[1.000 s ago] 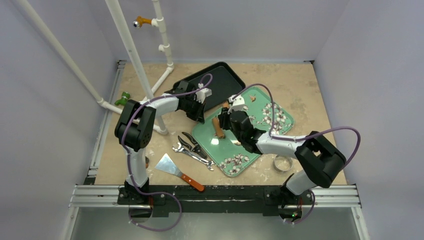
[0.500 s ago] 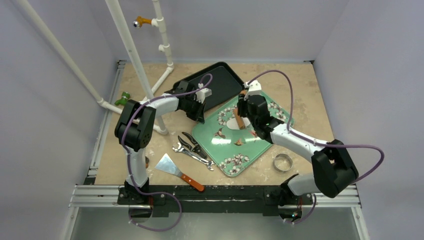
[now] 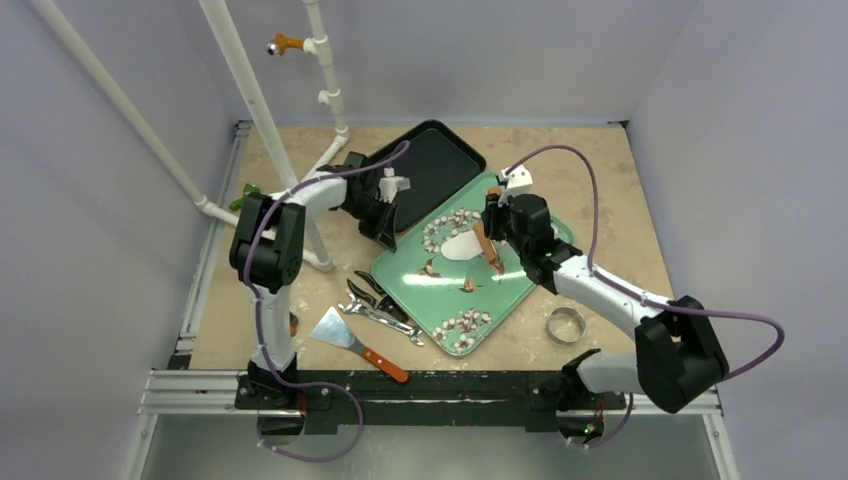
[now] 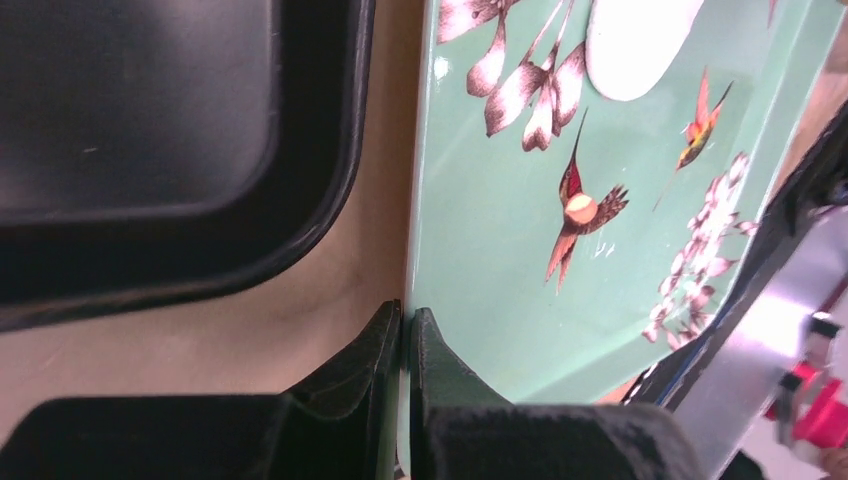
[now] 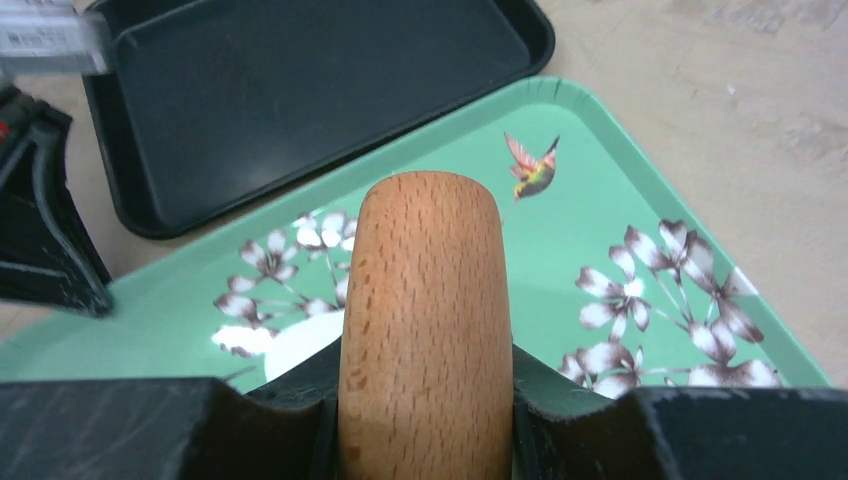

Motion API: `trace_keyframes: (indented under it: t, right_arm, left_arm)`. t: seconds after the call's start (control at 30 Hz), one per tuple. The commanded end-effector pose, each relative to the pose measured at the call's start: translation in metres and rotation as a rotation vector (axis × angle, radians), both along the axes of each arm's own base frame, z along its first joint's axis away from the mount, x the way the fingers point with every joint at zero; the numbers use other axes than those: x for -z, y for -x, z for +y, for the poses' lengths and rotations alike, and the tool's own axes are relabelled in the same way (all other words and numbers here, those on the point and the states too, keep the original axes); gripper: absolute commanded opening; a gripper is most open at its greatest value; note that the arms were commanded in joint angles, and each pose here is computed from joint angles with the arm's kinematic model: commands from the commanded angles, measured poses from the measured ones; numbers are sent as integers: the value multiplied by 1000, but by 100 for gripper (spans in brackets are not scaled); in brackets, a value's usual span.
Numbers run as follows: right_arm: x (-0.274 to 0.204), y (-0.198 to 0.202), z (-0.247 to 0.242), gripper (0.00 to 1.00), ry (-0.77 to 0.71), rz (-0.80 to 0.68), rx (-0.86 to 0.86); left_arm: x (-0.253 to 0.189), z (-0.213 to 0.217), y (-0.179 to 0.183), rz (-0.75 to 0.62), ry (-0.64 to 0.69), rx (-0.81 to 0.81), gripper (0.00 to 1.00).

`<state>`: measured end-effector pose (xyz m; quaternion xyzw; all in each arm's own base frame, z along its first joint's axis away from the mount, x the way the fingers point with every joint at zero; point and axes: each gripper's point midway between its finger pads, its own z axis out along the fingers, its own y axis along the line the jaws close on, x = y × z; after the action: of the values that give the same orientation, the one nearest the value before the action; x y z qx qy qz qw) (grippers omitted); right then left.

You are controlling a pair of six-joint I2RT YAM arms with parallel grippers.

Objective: Roll out the dumpling wrappers from the dough

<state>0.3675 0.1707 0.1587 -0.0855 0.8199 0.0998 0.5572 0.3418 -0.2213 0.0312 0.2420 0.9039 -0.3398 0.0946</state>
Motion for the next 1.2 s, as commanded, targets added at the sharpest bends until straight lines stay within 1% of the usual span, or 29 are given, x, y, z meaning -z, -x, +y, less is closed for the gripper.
trace_keyframes:
  t: [0.0, 0.07, 0.13, 0.27, 0.37, 0.47, 0.6, 0.73, 0.83, 0.93, 1.03, 1.17]
  right_arm:
    - [-16, 4, 13, 0, -112, -57, -32]
    - [-11, 6, 15, 0, -127, -56, -39]
    - [-8, 6, 18, 0, -139, -57, -49]
    - [-12, 0, 29, 0, -138, -72, -74]
    - [-23, -5, 36, 0, -128, -103, -90]
    - [-27, -9, 44, 0, -155, -125, -107]
    - [-22, -16, 52, 0, -182, -133, -120]
    - [-15, -21, 59, 0, -163, -128, -139]
    - [10, -27, 46, 0, -88, -100, -81]
    - [44, -20, 34, 0, -25, -40, -40]
    - [63, -10, 20, 0, -1, 6, 39]
    - [73, -3, 1, 0, 40, 18, 142]
  left_arm:
    - [-27, 35, -7, -63, -148, 118, 0]
    - [-16, 50, -15, -88, -238, 152, 0]
    - [-6, 56, -19, -86, -286, 176, 0]
    - [3, 56, -21, -67, -297, 180, 0]
    - [9, 55, -22, -64, -339, 203, 0]
    - [10, 51, -26, -92, -384, 228, 0]
    - [14, 56, -33, -143, -466, 251, 0]
    - [16, 57, -34, -146, -474, 252, 0]
    - [16, 57, -33, -147, -480, 256, 0]
    - [15, 57, -32, -156, -477, 259, 0]
    - [13, 57, -32, -175, -471, 262, 0]
    - [12, 57, -38, -202, -477, 259, 0]
